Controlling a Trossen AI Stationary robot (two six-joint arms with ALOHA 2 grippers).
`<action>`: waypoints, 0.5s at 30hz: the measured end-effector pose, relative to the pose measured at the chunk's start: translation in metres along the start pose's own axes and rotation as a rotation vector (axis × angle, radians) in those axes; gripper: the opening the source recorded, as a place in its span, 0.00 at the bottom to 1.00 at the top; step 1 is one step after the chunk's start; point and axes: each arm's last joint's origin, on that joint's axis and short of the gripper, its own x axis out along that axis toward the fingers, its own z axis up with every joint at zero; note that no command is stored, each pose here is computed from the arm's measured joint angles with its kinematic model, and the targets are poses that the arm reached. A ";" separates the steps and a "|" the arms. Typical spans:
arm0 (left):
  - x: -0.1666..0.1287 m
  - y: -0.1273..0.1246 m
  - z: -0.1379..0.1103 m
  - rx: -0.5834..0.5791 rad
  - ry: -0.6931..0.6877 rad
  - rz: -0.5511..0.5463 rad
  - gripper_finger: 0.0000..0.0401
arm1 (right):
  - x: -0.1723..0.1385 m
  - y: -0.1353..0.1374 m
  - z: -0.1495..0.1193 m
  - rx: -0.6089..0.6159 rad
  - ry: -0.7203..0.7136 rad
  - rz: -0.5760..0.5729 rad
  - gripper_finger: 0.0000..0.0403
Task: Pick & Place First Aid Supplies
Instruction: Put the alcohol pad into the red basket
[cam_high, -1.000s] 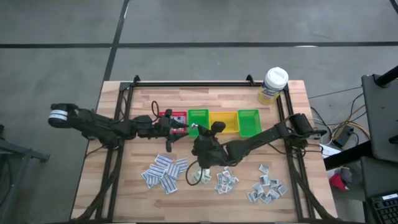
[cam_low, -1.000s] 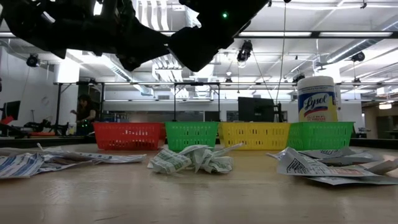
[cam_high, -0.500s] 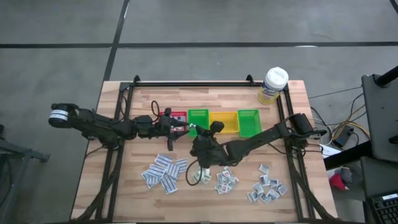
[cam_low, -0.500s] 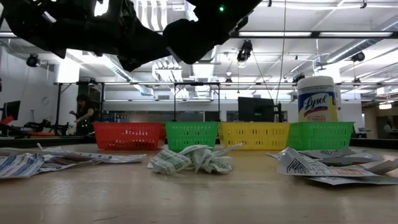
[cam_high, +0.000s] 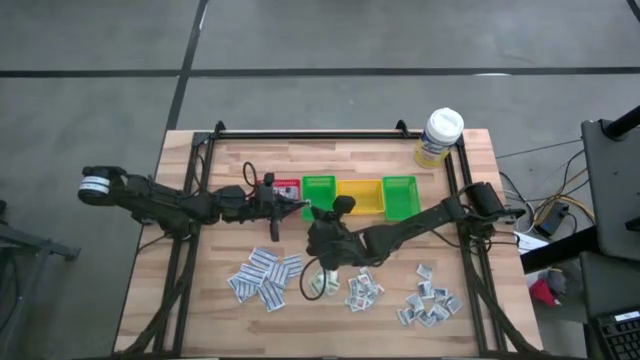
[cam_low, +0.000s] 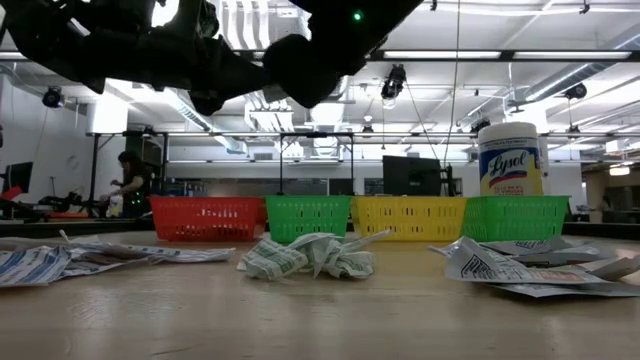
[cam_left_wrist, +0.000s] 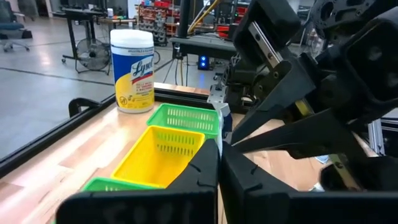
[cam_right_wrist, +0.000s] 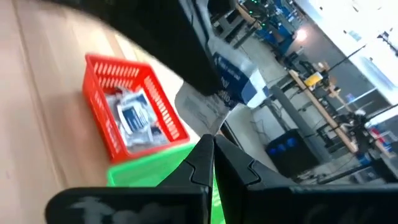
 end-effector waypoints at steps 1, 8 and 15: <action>0.000 0.000 0.000 -0.004 0.003 0.001 0.00 | 0.000 -0.001 -0.002 -0.017 0.013 0.001 0.02; -0.002 0.004 -0.005 -0.040 0.038 0.119 0.00 | -0.008 -0.014 -0.020 -0.018 0.145 -0.001 0.08; -0.004 0.013 -0.016 -0.103 0.135 0.276 0.00 | -0.025 -0.037 -0.035 -0.017 0.263 -0.039 0.15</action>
